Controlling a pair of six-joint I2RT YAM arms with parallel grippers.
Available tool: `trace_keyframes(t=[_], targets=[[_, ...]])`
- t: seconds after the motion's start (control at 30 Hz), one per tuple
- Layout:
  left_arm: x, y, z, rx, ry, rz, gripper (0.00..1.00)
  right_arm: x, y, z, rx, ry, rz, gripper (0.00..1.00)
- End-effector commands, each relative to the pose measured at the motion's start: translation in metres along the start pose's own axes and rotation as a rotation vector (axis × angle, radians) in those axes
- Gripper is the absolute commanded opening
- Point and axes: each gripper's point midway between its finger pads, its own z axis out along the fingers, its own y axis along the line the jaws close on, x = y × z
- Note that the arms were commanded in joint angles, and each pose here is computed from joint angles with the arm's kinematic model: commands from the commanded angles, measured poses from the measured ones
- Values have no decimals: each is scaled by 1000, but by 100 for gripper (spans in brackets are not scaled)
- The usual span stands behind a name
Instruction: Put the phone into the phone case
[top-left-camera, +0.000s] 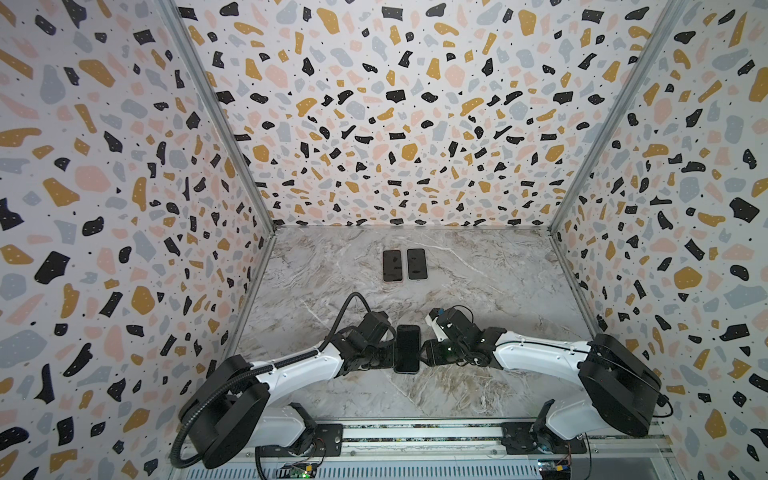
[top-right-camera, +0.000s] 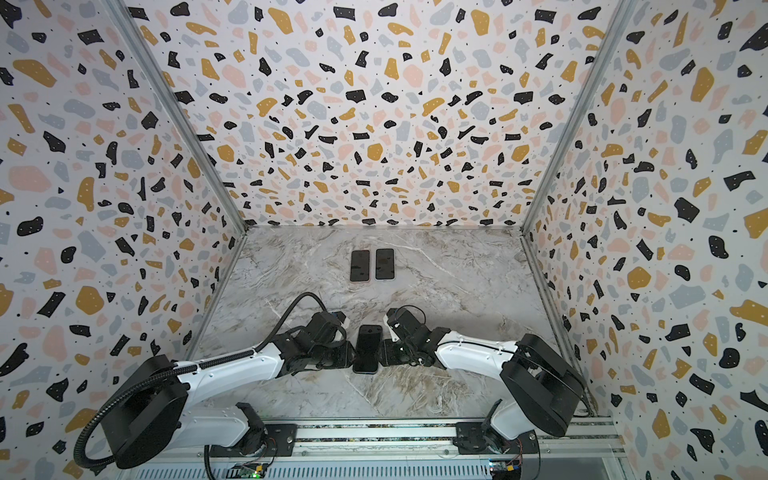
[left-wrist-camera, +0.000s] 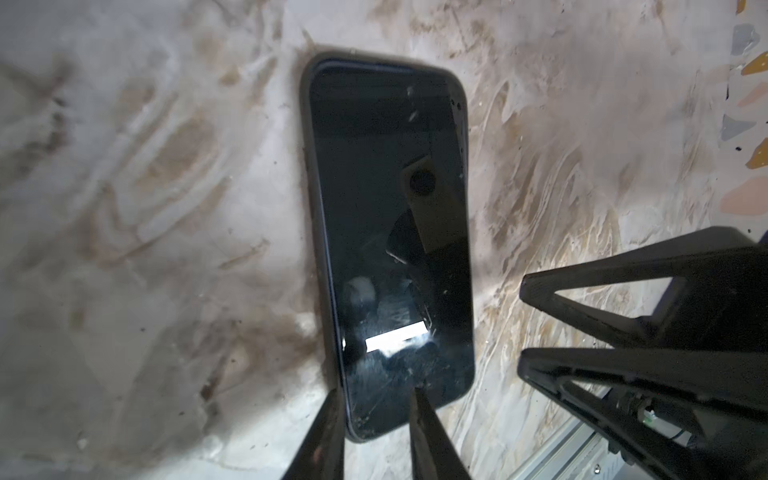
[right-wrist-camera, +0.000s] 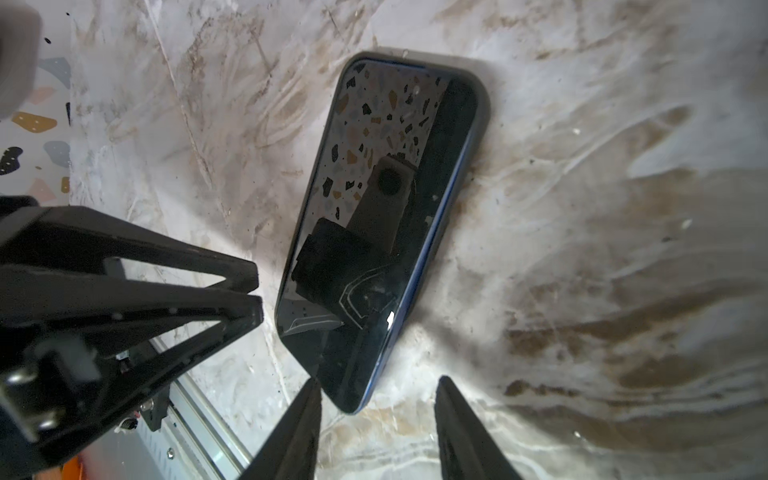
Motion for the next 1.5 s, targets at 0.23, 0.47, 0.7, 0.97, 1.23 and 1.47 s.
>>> trace_keyframes(t=[0.23,0.47,0.7,0.97,1.23,1.47], targets=[[16,3,13,61,43,-13,30,12,15,11,-13,83,21,38],[20,8,17,58,45,-21,29,14,17,15,-2,97,8,30],[18,6,16,68,36,-22,28,18,20,21,-10,123,5,25],[19,5,19,82,39,-32,27,18,22,25,-13,133,-4,19],[19,3,20,94,38,-38,27,21,25,33,-16,159,-13,12],[21,3,23,104,43,-44,27,30,25,43,-40,201,-9,11]])
